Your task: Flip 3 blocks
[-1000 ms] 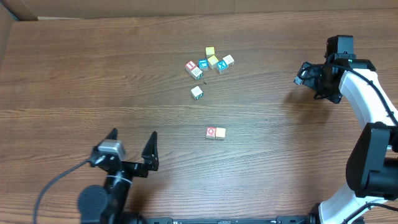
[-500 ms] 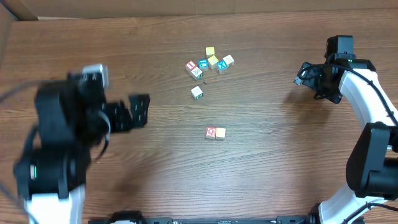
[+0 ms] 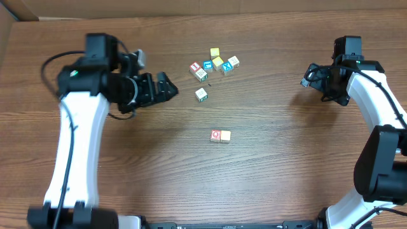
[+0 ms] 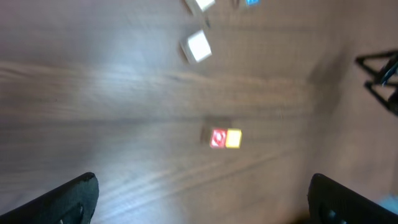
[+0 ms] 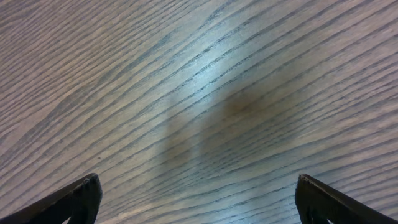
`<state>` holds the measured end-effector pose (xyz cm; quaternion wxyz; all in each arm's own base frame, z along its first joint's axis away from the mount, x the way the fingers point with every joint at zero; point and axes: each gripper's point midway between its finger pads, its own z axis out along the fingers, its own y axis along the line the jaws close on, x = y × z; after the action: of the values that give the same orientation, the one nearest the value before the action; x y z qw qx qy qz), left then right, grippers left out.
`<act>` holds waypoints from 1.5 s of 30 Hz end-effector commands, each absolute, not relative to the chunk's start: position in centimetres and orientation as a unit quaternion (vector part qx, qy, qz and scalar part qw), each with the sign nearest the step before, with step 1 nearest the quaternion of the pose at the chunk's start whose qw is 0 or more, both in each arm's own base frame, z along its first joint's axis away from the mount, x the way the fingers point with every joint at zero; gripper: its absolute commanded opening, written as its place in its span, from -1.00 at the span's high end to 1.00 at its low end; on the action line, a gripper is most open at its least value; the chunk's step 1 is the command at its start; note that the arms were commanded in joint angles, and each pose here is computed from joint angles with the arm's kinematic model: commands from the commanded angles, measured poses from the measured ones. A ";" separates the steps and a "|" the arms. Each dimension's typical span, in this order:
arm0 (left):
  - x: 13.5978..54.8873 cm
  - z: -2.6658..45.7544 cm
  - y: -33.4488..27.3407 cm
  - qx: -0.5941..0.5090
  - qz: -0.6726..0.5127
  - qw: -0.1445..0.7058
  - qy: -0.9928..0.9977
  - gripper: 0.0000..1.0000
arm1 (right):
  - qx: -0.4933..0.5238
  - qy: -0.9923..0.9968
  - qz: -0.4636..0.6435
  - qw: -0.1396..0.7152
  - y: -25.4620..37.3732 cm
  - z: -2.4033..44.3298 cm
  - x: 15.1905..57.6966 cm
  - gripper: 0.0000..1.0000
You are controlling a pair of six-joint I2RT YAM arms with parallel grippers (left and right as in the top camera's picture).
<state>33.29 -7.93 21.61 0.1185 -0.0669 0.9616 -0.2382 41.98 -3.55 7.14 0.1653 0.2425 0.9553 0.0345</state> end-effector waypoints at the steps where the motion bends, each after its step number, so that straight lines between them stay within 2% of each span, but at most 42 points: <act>1: 33.2 19.5 -10.5 -0.063 -0.268 0.053 0.960 -0.60 | 0.241 0.954 0.034 0.173 -3.7 7.5 42.4 -1.00; 3: 32.8 17.6 -11.2 -0.058 -0.251 0.016 0.966 -0.47 | 0.241 0.954 0.034 0.173 -3.7 7.5 42.4 -1.00; 7: 32.6 14.5 -12.5 -0.034 -0.206 -0.021 0.978 -0.04 | 0.241 0.954 0.034 0.173 -3.7 7.5 42.4 -1.00; 11: 32.4 12.5 -13.2 -0.024 -0.150 -0.033 0.988 0.81 | 0.241 0.954 0.034 0.173 -3.7 7.5 42.4 -1.00; 12: 32.4 12.2 -13.2 -0.027 -0.134 -0.031 0.990 0.92 | 0.241 0.954 0.034 0.173 -3.7 7.5 42.4 -1.00; 16: 33.0 11.8 -13.2 -0.036 -0.084 -0.005 0.996 0.92 | 0.241 0.954 0.034 0.173 -3.7 7.5 42.4 -1.00; 24: 35.8 13.2 -13.8 -0.062 -0.081 0.054 0.993 0.86 | 0.241 0.954 0.034 0.173 -3.6 7.5 42.4 -1.00; 30: 39.3 15.9 -13.2 -0.064 -0.058 0.138 0.987 0.44 | 0.241 0.954 0.034 0.173 -3.6 7.5 42.4 -1.00; 31: 39.5 16.0 -13.2 -0.064 -0.059 0.141 0.986 0.34 | 0.241 0.954 0.034 0.173 -3.7 7.5 42.4 -1.00; 34: 39.2 15.3 -13.5 -0.061 -0.057 0.132 0.988 0.24 | 0.241 0.954 0.034 0.173 -3.7 7.5 42.4 -1.00; 38: 38.9 13.3 -14.7 -0.034 -0.051 0.123 0.991 -0.15 | 0.241 0.954 0.034 0.173 -3.7 7.5 42.4 -1.00; 41: 39.4 11.9 -16.2 -0.009 -0.048 0.125 0.991 -0.26 | 0.241 0.954 0.034 0.173 -3.7 7.5 42.4 -1.00; 45: 40.7 9.6 -18.2 -0.004 -0.051 0.132 0.990 -0.29 | 0.241 0.954 0.034 0.173 -3.7 7.5 42.4 -1.00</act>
<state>40.58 -17.62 12.52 0.1477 -0.0135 0.9864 -0.0711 41.98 -3.56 7.14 0.1653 0.2427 0.9553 0.0343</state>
